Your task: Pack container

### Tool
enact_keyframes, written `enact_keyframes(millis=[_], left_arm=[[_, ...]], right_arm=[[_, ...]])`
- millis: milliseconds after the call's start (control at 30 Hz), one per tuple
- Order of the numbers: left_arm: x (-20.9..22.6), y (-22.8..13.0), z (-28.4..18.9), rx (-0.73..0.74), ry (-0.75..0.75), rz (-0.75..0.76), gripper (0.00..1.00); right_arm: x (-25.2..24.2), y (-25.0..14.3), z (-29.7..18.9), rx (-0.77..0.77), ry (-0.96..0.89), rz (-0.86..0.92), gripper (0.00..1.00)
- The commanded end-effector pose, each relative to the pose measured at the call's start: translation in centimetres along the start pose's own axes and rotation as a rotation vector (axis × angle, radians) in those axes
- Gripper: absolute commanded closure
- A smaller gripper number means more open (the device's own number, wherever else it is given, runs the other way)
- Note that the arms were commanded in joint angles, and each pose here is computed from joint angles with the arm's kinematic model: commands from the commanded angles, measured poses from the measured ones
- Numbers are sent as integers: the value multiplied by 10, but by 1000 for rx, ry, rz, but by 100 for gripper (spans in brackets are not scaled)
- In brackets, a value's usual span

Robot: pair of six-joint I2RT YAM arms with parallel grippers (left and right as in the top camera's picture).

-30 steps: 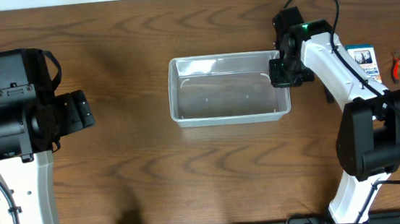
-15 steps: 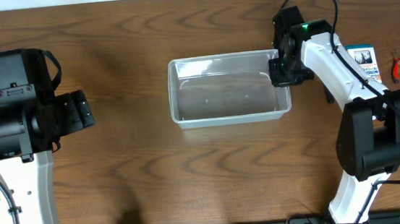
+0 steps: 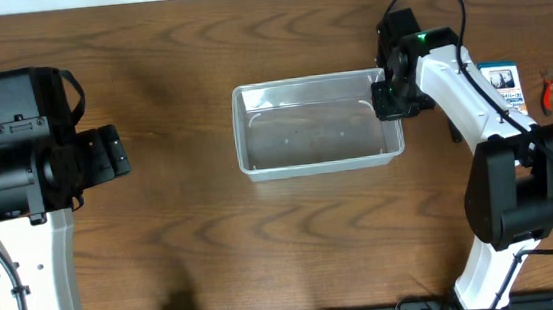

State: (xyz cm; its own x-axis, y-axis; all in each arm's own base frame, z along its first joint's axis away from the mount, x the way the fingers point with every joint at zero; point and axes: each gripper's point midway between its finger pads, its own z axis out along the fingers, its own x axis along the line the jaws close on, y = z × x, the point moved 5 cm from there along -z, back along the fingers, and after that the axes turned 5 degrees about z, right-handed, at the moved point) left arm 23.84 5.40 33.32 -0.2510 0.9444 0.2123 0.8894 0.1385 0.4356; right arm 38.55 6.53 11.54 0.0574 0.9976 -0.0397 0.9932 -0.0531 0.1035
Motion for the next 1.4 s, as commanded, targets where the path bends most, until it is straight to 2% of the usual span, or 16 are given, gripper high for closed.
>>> enact_keyframes(millis=[0,633,1367], left_arm=[[2,0,-1,2,10,-13,2],[2,0,-1,2,10,-14,2],[2,0,-1,2,10,-13,2]], right_arm=[[-10,-4,12,23,-87,17,91],[-13,-3,11,6,-117,131,92],[-11,0,11,2,-108,-37,91]])
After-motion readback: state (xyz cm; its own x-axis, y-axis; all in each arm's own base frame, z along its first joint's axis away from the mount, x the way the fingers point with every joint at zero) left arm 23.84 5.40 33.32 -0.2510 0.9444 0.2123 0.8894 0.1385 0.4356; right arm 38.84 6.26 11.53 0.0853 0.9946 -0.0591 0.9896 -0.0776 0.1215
